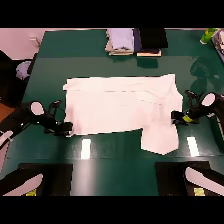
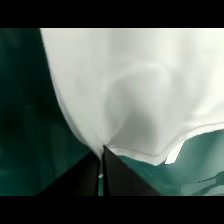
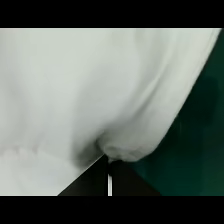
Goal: Fold the shirts.
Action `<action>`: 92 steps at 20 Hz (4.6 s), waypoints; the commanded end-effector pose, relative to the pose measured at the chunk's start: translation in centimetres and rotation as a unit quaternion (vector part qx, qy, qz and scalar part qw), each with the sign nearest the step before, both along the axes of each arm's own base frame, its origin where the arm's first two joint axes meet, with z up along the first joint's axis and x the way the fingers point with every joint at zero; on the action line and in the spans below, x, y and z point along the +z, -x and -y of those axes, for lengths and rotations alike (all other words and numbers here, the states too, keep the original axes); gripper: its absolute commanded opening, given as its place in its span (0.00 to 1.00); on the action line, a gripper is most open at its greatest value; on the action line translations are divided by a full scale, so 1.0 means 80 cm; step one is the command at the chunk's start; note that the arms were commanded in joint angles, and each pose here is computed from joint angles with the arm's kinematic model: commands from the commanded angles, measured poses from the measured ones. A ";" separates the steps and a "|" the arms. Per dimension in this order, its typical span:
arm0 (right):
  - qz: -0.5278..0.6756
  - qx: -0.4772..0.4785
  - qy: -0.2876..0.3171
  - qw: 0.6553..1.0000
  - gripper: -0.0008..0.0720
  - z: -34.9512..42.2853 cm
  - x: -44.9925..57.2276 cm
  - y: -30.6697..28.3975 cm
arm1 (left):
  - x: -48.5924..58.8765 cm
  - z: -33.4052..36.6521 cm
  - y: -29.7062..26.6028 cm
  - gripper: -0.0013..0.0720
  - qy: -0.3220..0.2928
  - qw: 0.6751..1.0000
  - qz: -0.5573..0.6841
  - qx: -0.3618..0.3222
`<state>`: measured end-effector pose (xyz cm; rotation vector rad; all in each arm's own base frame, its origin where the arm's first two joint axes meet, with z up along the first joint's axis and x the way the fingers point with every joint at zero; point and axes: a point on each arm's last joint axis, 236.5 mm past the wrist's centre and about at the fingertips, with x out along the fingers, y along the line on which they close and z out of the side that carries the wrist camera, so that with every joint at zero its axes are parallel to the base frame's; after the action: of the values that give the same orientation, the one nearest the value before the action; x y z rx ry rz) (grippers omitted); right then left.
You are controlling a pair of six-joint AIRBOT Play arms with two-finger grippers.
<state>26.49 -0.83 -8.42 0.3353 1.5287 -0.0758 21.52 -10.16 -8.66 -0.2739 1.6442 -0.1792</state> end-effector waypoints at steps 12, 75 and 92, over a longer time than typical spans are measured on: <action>0.621 0.019 0.106 0.777 0.03 -0.008 0.627 -0.030 | 0.686 -0.057 -0.042 0.06 -0.027 0.742 0.670 0.017; 0.089 0.049 0.047 0.994 0.63 0.008 0.098 -0.066 | 0.068 -0.040 -0.214 0.60 -0.111 0.983 0.064 -0.128; 0.076 0.053 0.004 0.996 0.63 -0.020 0.110 -0.059 | 0.003 -0.052 0.029 0.63 -0.083 0.996 -0.010 -0.020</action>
<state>31.45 0.46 0.66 0.2398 1.3824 0.0182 20.82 -5.49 -6.49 -0.0581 1.6611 -0.0860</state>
